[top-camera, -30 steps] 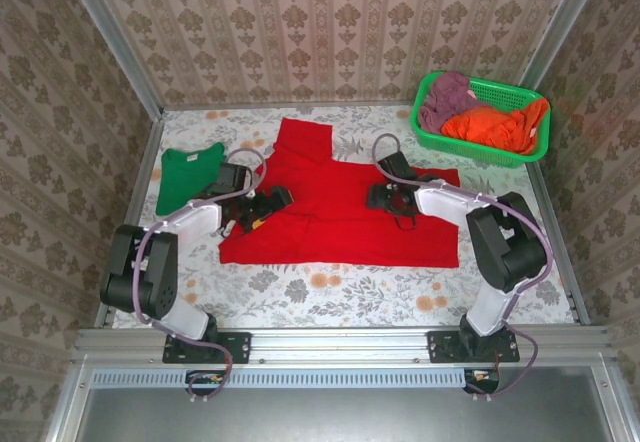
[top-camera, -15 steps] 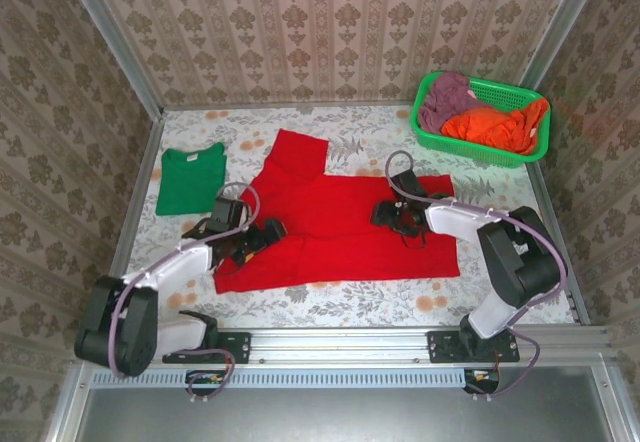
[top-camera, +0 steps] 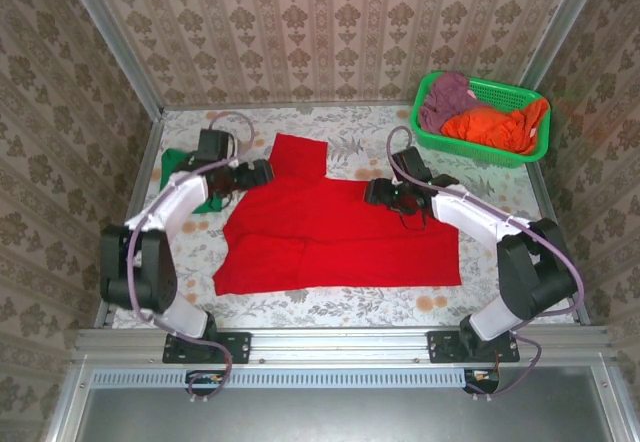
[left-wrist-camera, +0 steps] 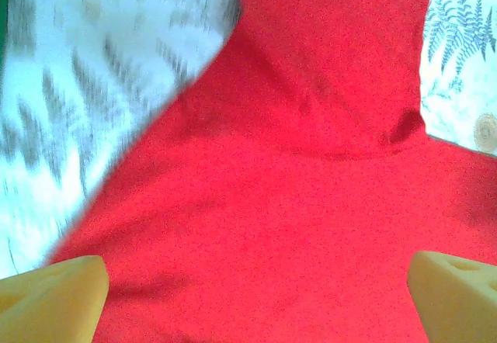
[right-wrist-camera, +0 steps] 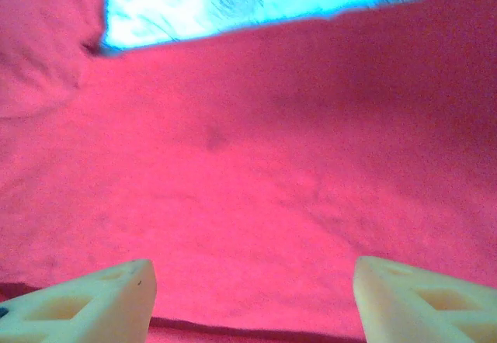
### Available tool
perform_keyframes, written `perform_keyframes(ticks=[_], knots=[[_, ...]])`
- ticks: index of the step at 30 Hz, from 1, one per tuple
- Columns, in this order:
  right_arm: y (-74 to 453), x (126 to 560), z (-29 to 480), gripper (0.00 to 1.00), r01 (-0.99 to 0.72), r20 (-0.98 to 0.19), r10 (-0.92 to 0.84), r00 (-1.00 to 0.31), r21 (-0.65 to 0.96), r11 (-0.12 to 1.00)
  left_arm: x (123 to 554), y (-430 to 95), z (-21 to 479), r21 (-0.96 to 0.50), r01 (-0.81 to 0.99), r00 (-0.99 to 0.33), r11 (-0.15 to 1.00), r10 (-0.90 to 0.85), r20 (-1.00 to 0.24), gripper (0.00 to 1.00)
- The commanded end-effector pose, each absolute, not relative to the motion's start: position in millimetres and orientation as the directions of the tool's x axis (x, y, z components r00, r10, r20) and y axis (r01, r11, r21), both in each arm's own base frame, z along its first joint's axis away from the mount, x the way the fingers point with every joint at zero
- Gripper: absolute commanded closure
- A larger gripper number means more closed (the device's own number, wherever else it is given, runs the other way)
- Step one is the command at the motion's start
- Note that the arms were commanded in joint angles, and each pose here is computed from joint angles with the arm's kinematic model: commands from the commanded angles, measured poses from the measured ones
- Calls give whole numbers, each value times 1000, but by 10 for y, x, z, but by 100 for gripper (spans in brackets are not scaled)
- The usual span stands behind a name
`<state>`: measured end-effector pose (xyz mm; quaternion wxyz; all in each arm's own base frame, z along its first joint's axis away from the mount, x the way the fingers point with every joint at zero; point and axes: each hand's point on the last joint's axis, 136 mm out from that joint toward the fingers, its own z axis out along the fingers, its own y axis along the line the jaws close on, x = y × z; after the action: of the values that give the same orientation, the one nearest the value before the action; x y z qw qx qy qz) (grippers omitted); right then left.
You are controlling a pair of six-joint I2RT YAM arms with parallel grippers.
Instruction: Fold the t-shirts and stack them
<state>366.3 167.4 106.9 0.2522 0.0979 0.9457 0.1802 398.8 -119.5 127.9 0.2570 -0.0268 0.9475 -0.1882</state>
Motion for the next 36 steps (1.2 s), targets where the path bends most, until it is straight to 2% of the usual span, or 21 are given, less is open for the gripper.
perform_keyframes(ticks=[1, 5, 7, 9, 11, 19, 27, 36], knots=[[1682, 3774, 1046, 31, 58, -435, 228, -871, 369, 928, 4172, -1273, 1174, -268, 343, -852, 900, 177, -493, 4], [1684, 3839, 1069, 31, 54, -438, 230, -869, 377, 924, 4353, -1312, 1013, -230, 537, -795, 812, 397, -458, 9], [1671, 3826, 1043, 31, 61, -432, 235, -871, 379, 923, 4426, -1343, 975, -221, 613, -750, 759, 470, -466, 15], [1652, 3803, 1002, 31, 70, -425, 243, -872, 383, 921, 4509, -1373, 941, -223, 680, -698, 699, 521, -491, 28], [1635, 3781, 967, 31, 78, -419, 249, -873, 384, 920, 4599, -1378, 903, -228, 712, -670, 664, 546, -503, 34], [1555, 3677, 848, 31, 119, -397, 279, -875, 382, 916, 4975, -1442, 746, -314, 683, -716, 660, 518, -469, 35], [1510, 3674, 829, 31, 131, -394, 286, -873, 378, 917, 5053, -1524, 546, -338, 652, -752, 679, 518, -408, 36], [1476, 3676, 795, 31, 141, -386, 293, -875, 376, 916, 5045, -1566, 384, -362, 612, -787, 704, 495, -368, 50]])
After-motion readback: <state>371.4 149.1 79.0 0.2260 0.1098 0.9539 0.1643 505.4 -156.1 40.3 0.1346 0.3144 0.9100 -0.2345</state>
